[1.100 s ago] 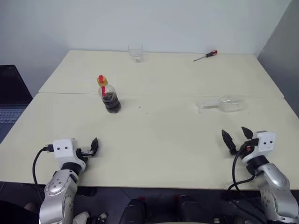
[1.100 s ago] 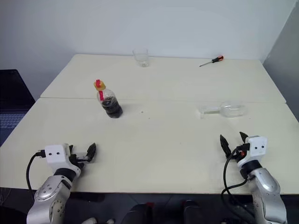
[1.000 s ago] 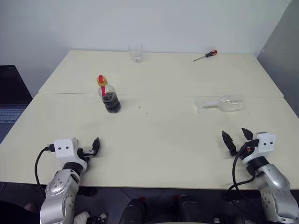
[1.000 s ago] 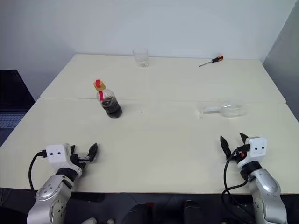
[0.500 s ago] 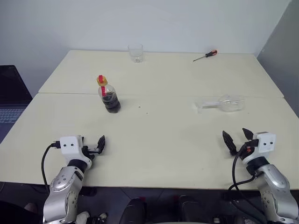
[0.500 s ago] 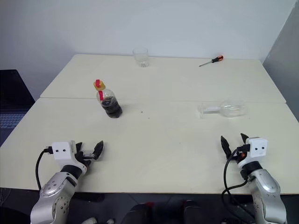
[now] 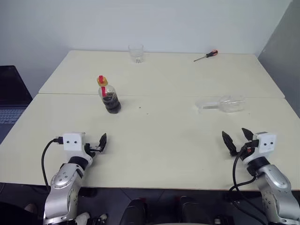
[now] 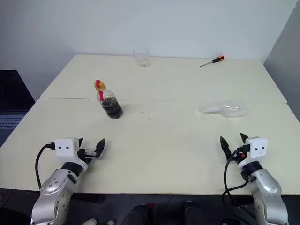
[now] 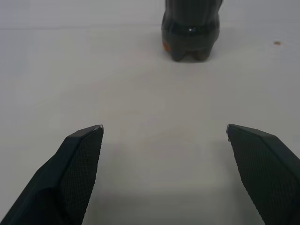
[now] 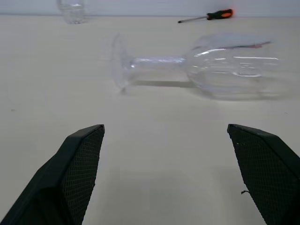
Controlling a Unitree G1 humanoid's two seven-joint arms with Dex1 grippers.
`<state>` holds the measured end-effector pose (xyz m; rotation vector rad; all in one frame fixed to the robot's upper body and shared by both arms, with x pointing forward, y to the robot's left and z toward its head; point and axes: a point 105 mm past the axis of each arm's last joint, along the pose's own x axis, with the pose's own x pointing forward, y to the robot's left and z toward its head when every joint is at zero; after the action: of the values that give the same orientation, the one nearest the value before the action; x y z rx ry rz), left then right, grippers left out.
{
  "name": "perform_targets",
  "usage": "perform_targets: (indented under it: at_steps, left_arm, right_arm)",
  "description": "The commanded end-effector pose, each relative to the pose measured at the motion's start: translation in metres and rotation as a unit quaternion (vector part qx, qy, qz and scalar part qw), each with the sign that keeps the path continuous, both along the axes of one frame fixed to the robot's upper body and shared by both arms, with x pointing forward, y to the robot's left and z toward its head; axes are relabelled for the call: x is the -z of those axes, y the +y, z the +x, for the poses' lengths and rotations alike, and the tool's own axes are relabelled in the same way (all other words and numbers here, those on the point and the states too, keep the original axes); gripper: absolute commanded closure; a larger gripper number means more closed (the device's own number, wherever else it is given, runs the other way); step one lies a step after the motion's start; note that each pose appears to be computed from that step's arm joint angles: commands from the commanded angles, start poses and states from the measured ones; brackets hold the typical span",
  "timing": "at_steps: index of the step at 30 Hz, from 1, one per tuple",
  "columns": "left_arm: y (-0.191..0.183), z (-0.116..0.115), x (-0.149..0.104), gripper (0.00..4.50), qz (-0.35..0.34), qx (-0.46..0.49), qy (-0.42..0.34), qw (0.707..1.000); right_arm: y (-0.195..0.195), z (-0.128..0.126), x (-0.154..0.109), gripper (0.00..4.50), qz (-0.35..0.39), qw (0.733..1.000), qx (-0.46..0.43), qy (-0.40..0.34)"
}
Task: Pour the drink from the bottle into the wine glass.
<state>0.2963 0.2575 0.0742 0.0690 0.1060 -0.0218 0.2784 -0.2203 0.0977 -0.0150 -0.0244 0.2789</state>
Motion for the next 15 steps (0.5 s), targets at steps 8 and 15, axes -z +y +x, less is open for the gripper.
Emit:
perform_targets:
  at_steps: [8,15]
  left_arm:
    - [-0.012,0.044,-0.026,0.04,0.041,-0.016,-0.065,0.997]
    - [-0.013,0.065,-0.036,0.04,0.045,-0.025,-0.086,0.995]
  right_arm:
    - [0.073,0.001,-0.043,0.0,-0.008,0.976,-0.215,-0.047]
    - [0.106,-0.012,-0.051,0.0,-0.02,0.943,-0.328,-0.054]
